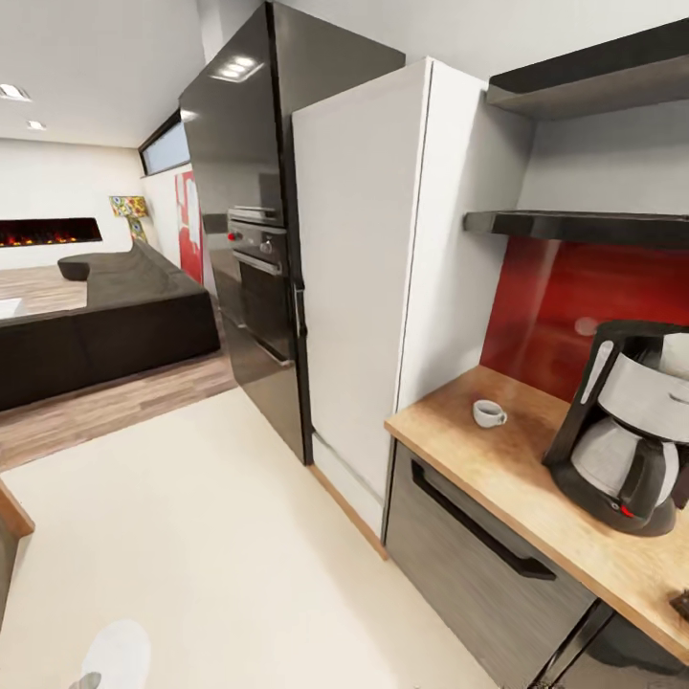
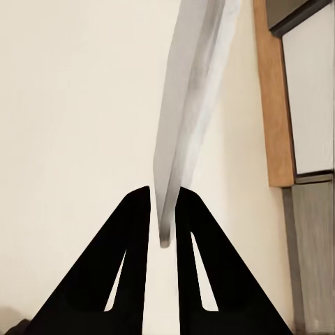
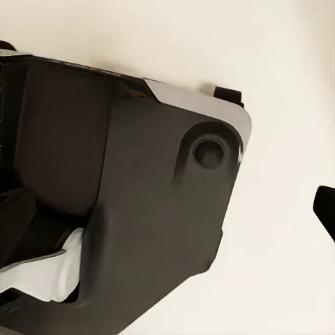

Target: Set up a coffee station on the kitchen countertop: keep the coffee maker on the countertop, move the bottle of coffee from the kitchen shelf to the counter next to the coffee maker, place a paper coffee filter on top of the coffee maker, put the saucer next to the coffee maker with the coffee cup on the saucer, and place the electric kettle next to the coffee maker.

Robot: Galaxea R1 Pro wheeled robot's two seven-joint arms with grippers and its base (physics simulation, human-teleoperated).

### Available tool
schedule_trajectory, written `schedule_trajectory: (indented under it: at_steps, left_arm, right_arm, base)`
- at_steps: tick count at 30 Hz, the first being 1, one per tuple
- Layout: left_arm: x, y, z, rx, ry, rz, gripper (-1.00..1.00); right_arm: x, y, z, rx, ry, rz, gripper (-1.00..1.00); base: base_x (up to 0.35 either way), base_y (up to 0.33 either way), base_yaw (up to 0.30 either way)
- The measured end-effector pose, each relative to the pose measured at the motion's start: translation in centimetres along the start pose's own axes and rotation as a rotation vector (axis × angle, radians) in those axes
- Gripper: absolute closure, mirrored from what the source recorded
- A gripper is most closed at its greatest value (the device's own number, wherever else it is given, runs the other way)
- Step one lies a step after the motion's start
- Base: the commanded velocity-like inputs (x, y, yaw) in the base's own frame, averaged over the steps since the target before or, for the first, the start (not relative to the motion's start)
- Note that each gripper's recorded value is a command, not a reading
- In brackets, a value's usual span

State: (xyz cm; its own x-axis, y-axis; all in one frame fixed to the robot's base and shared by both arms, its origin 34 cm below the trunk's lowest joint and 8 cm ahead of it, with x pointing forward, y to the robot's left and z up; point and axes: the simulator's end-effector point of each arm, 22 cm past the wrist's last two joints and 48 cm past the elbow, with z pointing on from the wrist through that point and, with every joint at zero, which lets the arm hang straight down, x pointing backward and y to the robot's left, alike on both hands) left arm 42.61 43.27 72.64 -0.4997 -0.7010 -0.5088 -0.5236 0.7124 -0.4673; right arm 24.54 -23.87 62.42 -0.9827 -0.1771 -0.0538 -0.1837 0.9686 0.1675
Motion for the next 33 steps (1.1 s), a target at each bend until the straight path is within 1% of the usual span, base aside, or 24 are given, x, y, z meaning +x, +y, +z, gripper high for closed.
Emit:
schedule_trajectory:
  at_steps: [26, 33]
  left_arm:
    - [-0.07, -0.07, -0.01, 0.002, -0.001, 0.000, 1.00]
    - [-0.13, -0.03, -0.02, 0.001, -0.002, 0.001, 1.00]
  right_arm:
    - [-0.03, 0.08, -0.03, -0.004, 0.000, 0.001, -1.00]
    - [-0.03, 0.08, -0.03, -0.004, 0.001, 0.001, -1.00]
  base:
    - [0.000, 0.001, -0.273]
    - [0.000, 0.193, -0.300]
